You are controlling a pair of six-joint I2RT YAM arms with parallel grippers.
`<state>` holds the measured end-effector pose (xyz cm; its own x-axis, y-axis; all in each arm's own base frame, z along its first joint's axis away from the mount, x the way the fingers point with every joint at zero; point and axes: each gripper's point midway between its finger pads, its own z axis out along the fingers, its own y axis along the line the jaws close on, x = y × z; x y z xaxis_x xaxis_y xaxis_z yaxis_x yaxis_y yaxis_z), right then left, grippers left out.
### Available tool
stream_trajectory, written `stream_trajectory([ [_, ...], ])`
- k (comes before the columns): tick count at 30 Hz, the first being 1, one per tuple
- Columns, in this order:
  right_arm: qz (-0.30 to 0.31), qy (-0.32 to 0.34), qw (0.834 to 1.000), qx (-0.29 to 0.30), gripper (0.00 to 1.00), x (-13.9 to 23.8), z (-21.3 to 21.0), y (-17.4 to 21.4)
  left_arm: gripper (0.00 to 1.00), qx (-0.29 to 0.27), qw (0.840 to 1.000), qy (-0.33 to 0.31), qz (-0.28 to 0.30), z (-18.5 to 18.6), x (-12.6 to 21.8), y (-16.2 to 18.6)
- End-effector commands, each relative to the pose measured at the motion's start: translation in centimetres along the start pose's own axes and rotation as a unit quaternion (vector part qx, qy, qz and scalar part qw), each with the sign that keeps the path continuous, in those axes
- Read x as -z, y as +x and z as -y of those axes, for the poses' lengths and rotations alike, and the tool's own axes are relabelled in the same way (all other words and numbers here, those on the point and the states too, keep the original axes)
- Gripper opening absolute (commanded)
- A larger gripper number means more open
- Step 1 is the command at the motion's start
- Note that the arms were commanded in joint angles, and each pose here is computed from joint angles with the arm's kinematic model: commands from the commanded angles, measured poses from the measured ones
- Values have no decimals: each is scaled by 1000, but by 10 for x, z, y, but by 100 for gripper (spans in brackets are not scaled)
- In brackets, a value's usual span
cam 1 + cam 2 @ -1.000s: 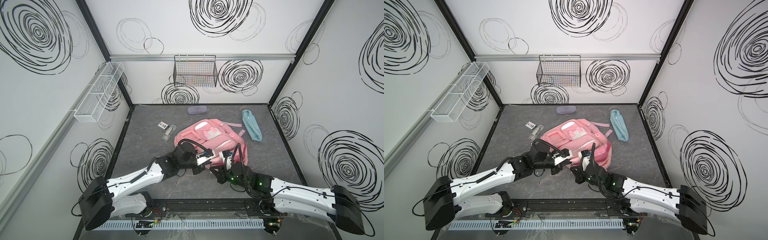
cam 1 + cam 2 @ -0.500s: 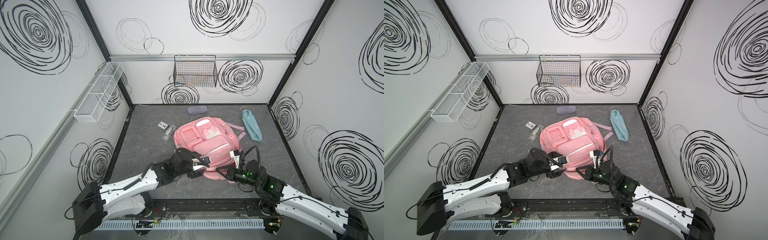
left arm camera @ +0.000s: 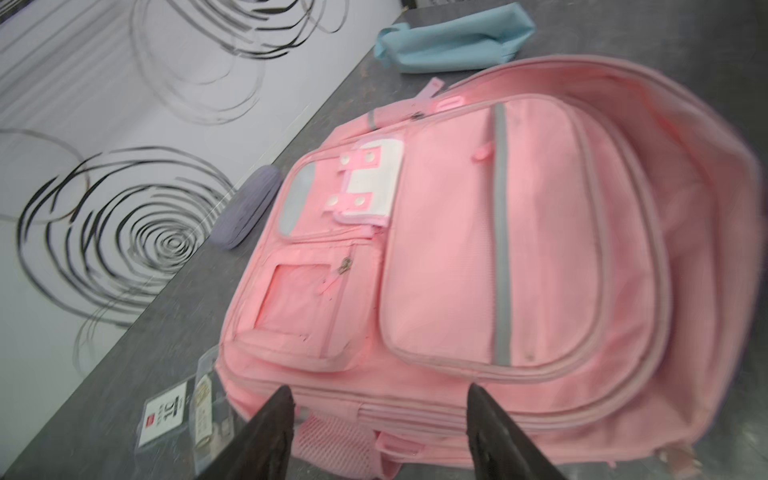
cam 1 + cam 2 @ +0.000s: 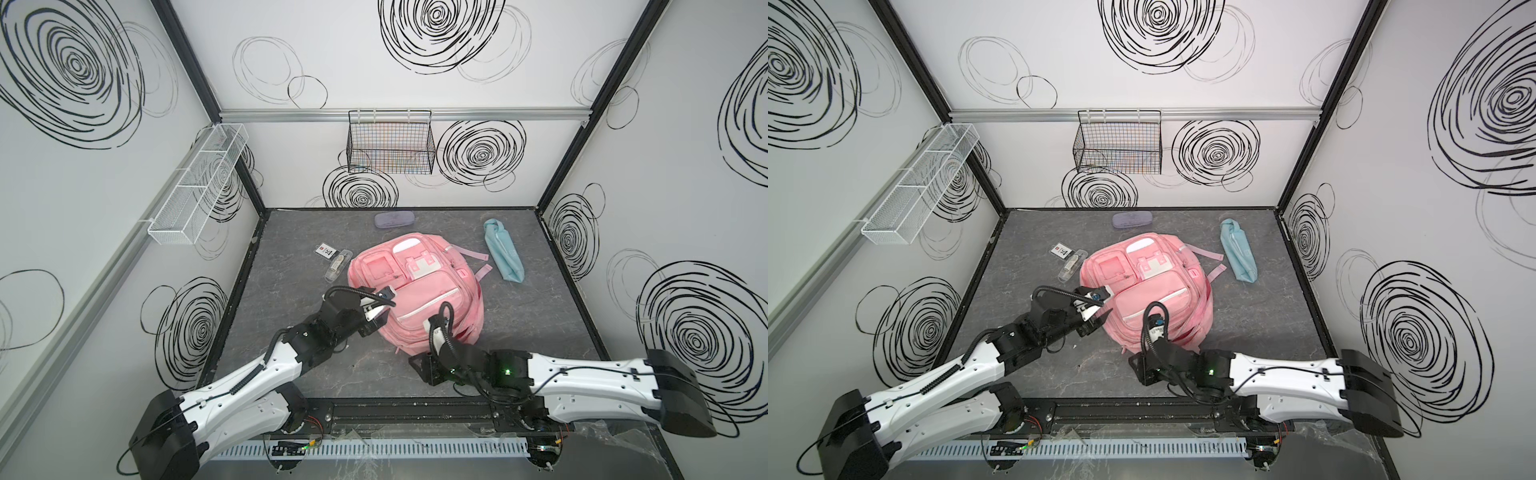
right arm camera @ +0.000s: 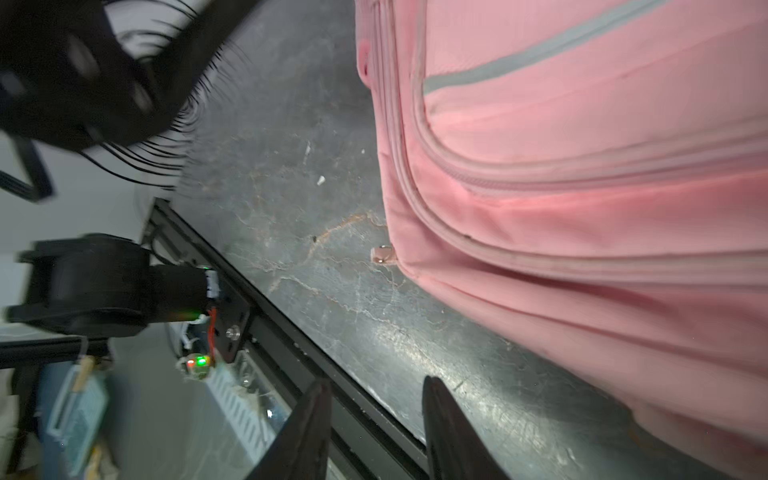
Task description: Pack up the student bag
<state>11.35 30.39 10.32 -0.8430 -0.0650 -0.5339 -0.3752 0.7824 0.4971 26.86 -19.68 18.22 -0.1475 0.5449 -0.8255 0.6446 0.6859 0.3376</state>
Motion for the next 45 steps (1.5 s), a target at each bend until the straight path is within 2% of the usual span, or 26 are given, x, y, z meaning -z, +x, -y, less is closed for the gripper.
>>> stream_trajectory([
  [1, 43, 104, 993, 46, 44, -20, 22, -14, 68, 73, 994, -76, 26, -43, 12, -7],
  [4, 46, 133, 988, 66, 47, -42, 19, -17, 69, 93, 987, -123, 38, -67, 22, -4],
  [7, 37, 157, 984, 81, 49, -60, 19, -16, 69, 93, 985, -141, 46, -76, 28, -3],
  [18, 27, 231, 970, 70, 54, -92, 38, -15, 69, 98, 982, -146, 76, -77, 37, -10],
  [21, 24, 246, 966, 73, 51, -102, 43, -14, 69, 99, 981, -146, 83, -77, 40, -12],
  [25, 28, 268, 961, 63, 42, -110, 54, -16, 69, 99, 980, -149, 92, -77, 43, -15],
  [31, 23, 281, 958, 49, 38, -118, 69, -16, 69, 98, 980, -144, 96, -75, 43, -17],
  [36, 28, 257, 965, 47, 12, -115, 65, -19, 69, 94, 980, -142, 99, -74, 44, -19],
  [40, 23, 217, 975, 42, 0, -106, 51, -23, 69, 84, 982, -136, 100, -70, 44, -20],
  [45, 17, 92, 996, 16, 0, -82, 10, -29, 72, 30, 990, -98, 100, -52, 42, -22],
])
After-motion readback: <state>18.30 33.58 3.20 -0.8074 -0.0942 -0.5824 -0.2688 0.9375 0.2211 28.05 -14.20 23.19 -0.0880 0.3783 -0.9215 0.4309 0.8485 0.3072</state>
